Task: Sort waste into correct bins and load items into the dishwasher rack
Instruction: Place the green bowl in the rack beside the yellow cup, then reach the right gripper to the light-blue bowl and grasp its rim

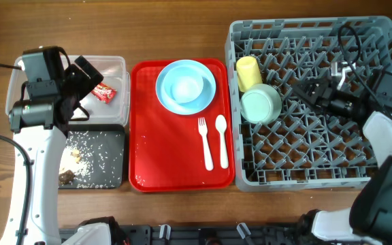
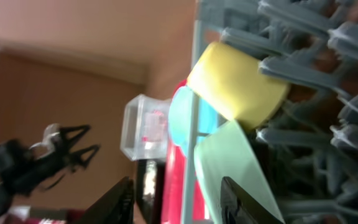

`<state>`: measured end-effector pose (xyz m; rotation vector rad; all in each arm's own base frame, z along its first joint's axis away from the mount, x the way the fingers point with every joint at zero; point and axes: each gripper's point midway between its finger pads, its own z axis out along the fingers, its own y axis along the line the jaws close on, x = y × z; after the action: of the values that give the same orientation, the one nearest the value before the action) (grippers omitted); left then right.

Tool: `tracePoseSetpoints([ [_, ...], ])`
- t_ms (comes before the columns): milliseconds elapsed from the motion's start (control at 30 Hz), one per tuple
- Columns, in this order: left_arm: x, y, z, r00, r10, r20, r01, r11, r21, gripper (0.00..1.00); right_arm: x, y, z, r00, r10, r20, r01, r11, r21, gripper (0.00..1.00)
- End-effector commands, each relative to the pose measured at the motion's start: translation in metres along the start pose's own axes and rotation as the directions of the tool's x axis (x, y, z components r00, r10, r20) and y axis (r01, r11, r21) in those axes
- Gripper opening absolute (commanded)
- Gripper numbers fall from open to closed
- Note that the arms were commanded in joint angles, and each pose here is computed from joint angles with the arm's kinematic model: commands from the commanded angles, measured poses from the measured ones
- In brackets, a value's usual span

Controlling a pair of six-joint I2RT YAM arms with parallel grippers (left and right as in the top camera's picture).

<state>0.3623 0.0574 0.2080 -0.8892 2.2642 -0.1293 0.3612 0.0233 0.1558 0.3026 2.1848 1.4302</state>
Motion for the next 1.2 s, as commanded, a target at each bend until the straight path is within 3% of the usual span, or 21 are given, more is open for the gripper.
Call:
tracePoseSetpoints([
  [0, -0.004, -0.001, -0.002, 1.0, -0.012, 0.01, 0.012, 1.0, 0.006, 1.0, -0.023, 0.029, -0.007, 0.975, -0.22, 0.041, 0.202, 0.944, 0.26, 0.45],
  [100, -0.004, -0.001, -0.002, 1.0, -0.012, 0.01, 0.012, 1.0, 0.006, 1.0, -0.022, 0.064, 0.001, 0.916, -0.398, -0.045, 0.381, 0.83, 0.407, 0.47],
  [300, -0.004, -0.001, -0.002, 1.0, -0.012, 0.01, 0.012, 1.0, 0.006, 1.0, 0.004, 0.121, 0.055, 0.736, -0.613, -0.285, 0.658, 0.553, 0.511, 0.55],
  [400, -0.004, -0.001, -0.002, 1.0, -0.012, 0.01, 0.012, 1.0, 0.006, 1.0, 0.031, 0.138, 0.104, 0.612, -0.682, -0.4, 0.776, 0.422, 0.469, 0.59],
  [533, -0.004, -0.001, -0.002, 1.0, -0.012, 0.01, 0.012, 1.0, 0.006, 1.0, 0.086, 0.117, 0.194, 0.36, -0.725, -0.587, 0.931, 0.237, 0.278, 0.59],
  [600, -0.004, -0.001, -0.002, 1.0, -0.012, 0.01, 0.012, 1.0, 0.006, 1.0, 0.106, 0.1, 0.22, 0.266, -0.725, -0.635, 0.964, 0.184, 0.194, 0.59],
  [700, -0.004, -0.001, -0.002, 1.0, -0.012, 0.01, 0.012, 1.0, 0.006, 1.0, 0.132, 0.071, 0.252, 0.184, -0.71, -0.68, 0.983, 0.148, 0.112, 0.56],
  [1167, -0.004, -0.001, -0.002, 1.0, -0.012, 0.01, 0.012, 1.0, 0.006, 1.0, 0.15, 0.045, 0.285, 0.159, -0.722, -0.674, 0.986, 0.156, 0.065, 0.45],
])
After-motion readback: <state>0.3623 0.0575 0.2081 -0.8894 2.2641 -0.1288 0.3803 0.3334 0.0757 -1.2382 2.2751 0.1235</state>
